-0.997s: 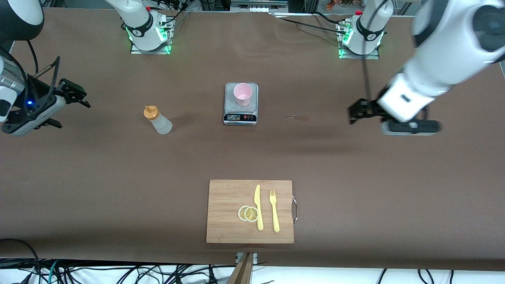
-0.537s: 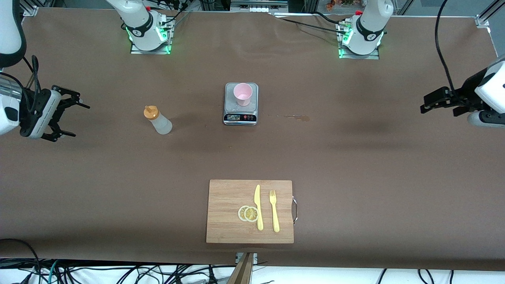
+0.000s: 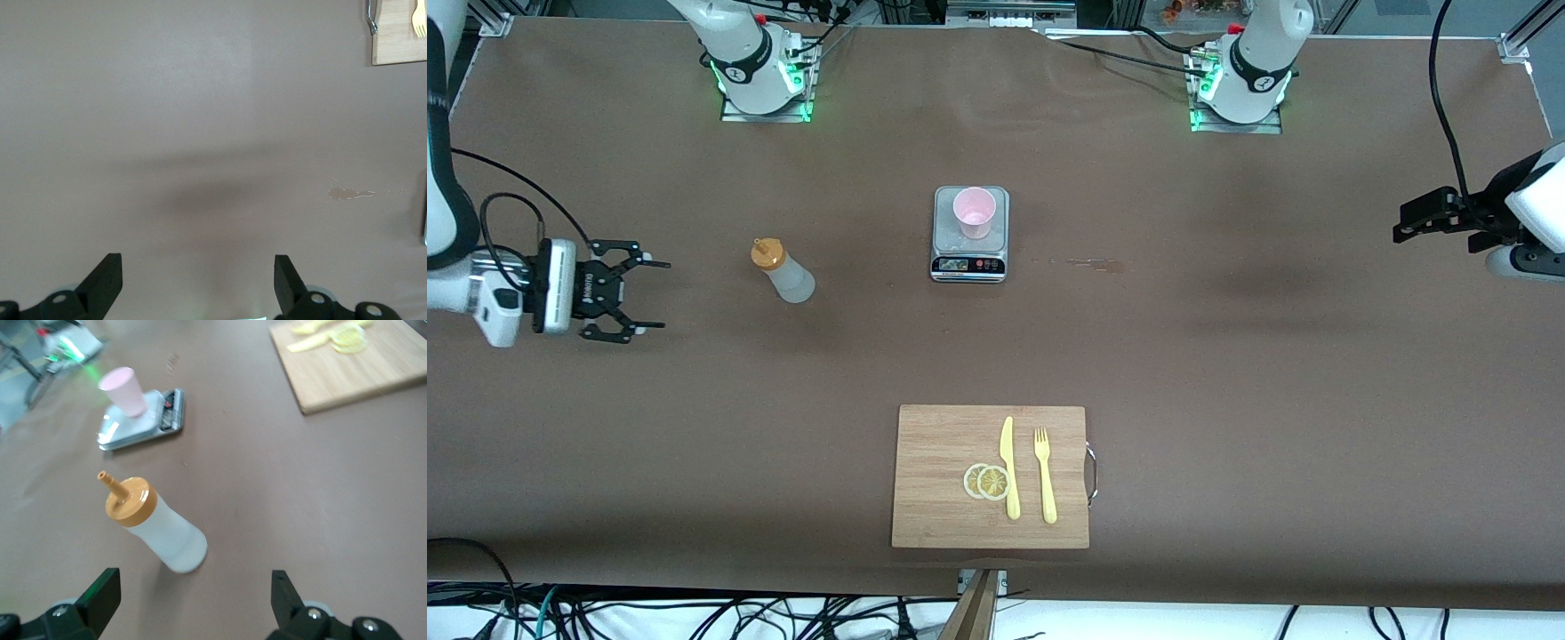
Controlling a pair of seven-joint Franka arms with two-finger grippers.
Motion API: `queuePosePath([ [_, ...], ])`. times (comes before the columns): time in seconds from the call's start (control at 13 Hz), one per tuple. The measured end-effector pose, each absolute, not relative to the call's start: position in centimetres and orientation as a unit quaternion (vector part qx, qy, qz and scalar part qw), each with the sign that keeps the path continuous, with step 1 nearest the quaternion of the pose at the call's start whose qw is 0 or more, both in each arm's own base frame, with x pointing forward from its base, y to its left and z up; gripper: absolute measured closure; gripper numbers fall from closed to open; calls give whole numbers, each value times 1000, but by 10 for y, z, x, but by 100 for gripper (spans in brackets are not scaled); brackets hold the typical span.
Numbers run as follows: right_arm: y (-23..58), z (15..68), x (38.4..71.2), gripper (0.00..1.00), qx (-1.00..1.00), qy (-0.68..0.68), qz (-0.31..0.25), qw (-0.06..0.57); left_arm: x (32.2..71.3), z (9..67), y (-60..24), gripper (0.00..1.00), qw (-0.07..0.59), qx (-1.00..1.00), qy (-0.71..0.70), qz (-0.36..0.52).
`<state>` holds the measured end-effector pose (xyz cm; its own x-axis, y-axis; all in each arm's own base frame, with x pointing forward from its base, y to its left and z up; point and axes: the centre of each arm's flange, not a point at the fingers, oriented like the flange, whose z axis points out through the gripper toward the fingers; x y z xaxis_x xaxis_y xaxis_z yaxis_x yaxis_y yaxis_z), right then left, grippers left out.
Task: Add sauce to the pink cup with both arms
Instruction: 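Grasp the white sauce bottle with the right gripper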
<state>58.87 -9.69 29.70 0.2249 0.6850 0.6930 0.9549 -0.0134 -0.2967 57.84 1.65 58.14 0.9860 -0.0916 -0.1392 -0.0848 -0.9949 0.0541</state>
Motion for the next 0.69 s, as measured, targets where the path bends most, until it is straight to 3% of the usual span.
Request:
queuePosePath([
  [0.46,-66,193,533,0,-584,-608,-300,447,580,578,7,0,24,996,-53,-74],
  [0.69,-57,163,502,0,-567,-601,-319,465,581,577,7,0,24,996,-53,-75],
])
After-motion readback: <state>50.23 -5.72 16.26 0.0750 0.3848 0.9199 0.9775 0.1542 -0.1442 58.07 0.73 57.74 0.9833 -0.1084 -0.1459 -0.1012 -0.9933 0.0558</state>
